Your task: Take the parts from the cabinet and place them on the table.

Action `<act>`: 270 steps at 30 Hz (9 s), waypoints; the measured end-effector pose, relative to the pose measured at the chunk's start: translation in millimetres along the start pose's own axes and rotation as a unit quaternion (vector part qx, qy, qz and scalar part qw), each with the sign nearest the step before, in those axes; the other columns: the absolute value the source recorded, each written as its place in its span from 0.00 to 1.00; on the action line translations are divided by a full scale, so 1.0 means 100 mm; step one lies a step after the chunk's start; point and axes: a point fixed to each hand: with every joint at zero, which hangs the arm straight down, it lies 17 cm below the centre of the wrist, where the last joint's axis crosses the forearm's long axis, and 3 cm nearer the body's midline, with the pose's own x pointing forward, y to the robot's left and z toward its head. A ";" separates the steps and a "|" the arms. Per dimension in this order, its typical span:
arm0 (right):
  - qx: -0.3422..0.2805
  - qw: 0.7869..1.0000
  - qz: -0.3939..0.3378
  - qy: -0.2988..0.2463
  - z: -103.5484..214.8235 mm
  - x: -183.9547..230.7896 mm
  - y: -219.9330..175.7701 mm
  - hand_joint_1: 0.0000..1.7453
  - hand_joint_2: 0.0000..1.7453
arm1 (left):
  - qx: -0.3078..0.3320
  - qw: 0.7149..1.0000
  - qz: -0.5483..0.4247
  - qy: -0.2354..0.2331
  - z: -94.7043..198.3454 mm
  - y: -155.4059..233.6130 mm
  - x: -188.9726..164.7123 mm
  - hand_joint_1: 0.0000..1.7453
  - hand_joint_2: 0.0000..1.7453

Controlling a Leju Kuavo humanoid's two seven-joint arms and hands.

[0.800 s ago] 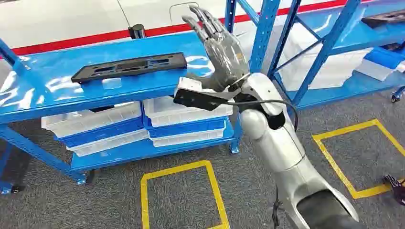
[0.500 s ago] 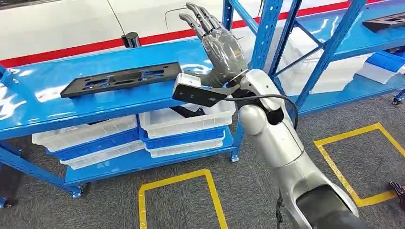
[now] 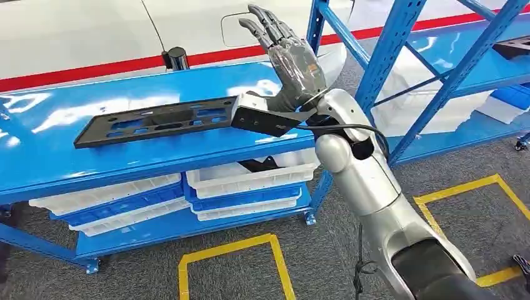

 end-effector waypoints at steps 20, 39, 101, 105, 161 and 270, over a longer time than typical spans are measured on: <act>-0.008 1.000 -0.015 -0.008 -0.06 0.07 0.05 0.00 1.00 | 0.008 1.000 0.007 0.000 -0.01 0.05 0.00 0.00 0.00; 0.017 1.000 -0.018 0.003 0.15 -0.05 0.43 0.00 1.00 | 0.009 1.000 0.000 0.010 -0.01 0.05 -0.03 0.00 0.00; -0.001 1.000 -0.008 0.002 0.39 -0.02 0.23 0.00 1.00 | 0.018 1.000 -0.010 0.009 -0.01 0.02 0.06 0.00 0.00; -0.001 1.000 -0.007 0.003 0.40 -0.03 0.23 0.00 1.00 | 0.016 1.000 -0.014 0.008 0.00 0.00 0.06 0.00 0.00; 0.211 0.974 -0.083 -0.008 1.18 1.16 2.54 0.00 1.00 | 0.026 0.998 -0.055 0.034 0.03 -0.03 -0.02 0.00 0.00; -0.251 0.962 0.089 0.058 0.92 0.25 0.16 0.89 1.00 | 0.000 0.999 -0.049 0.021 0.02 -0.07 0.00 0.00 1.00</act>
